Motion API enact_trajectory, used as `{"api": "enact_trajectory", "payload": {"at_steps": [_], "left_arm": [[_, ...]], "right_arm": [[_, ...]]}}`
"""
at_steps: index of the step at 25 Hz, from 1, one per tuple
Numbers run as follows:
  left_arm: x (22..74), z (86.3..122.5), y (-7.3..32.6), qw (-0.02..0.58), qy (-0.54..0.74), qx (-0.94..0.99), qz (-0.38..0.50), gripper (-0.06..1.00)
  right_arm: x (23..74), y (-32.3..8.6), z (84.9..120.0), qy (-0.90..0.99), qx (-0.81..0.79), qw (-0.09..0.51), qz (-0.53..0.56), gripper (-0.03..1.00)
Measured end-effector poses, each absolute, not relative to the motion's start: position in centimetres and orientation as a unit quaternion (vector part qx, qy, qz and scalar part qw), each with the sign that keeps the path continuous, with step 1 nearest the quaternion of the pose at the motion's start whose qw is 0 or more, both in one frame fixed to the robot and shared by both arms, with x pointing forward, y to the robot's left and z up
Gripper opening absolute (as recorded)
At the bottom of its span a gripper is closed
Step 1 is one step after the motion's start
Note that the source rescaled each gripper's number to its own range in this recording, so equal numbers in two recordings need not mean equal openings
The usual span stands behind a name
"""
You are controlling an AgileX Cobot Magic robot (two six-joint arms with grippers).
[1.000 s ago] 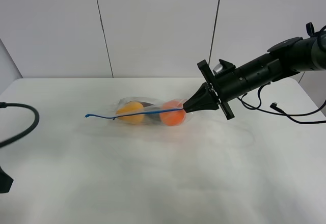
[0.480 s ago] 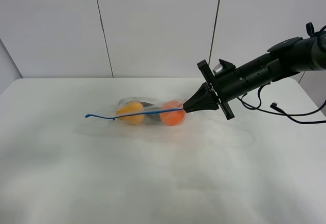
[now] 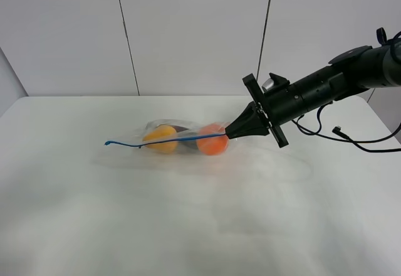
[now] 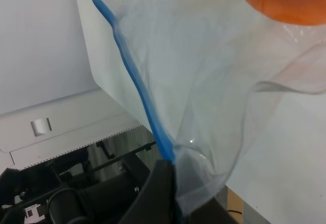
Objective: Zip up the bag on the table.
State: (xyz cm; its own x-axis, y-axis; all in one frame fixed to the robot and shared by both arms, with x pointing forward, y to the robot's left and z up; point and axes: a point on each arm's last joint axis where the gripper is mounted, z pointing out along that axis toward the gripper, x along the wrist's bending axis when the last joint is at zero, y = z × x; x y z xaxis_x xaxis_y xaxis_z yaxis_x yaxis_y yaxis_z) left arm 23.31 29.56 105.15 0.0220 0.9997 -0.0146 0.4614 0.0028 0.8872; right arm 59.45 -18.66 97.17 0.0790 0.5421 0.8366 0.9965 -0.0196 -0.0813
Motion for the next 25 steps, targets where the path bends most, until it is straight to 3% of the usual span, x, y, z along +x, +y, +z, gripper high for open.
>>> {"api": "enact_trajectory", "payload": {"at_steps": [3, 5, 8, 10, 13, 20, 25], "left_arm": [[23.3, 105.1, 29.6, 0.376, 0.600, 0.608, 0.360, 1.00], [23.3, 105.1, 29.6, 0.376, 0.600, 0.608, 0.360, 1.00], [23.3, 105.1, 29.6, 0.376, 0.600, 0.608, 0.360, 1.00], [23.3, 105.1, 29.6, 0.376, 0.600, 0.608, 0.360, 1.00], [23.3, 105.1, 29.6, 0.376, 0.600, 0.608, 0.360, 1.00], [23.3, 105.1, 29.6, 0.376, 0.600, 0.608, 0.360, 1.00], [23.3, 105.1, 29.6, 0.376, 0.600, 0.608, 0.360, 1.00]], "right_arm": [[59.3, -18.8, 97.0, -0.610, -0.639, 0.355, -0.306, 0.12], [59.2, -18.9, 96.8, -0.617, -0.639, 0.350, -0.298, 0.34], [58.9, -19.2, 96.7, -0.641, -0.634, 0.332, -0.278, 0.78], [59.1, -19.7, 96.9, -0.671, -0.626, 0.304, -0.256, 0.92], [59.9, -21.0, 97.5, -0.720, -0.625, 0.228, -0.195, 0.98], [62.2, -25.4, 99.5, -0.762, -0.646, 0.009, -0.037, 1.00], [62.4, -28.5, 99.7, -0.741, -0.671, -0.025, 0.002, 1.00]]}}
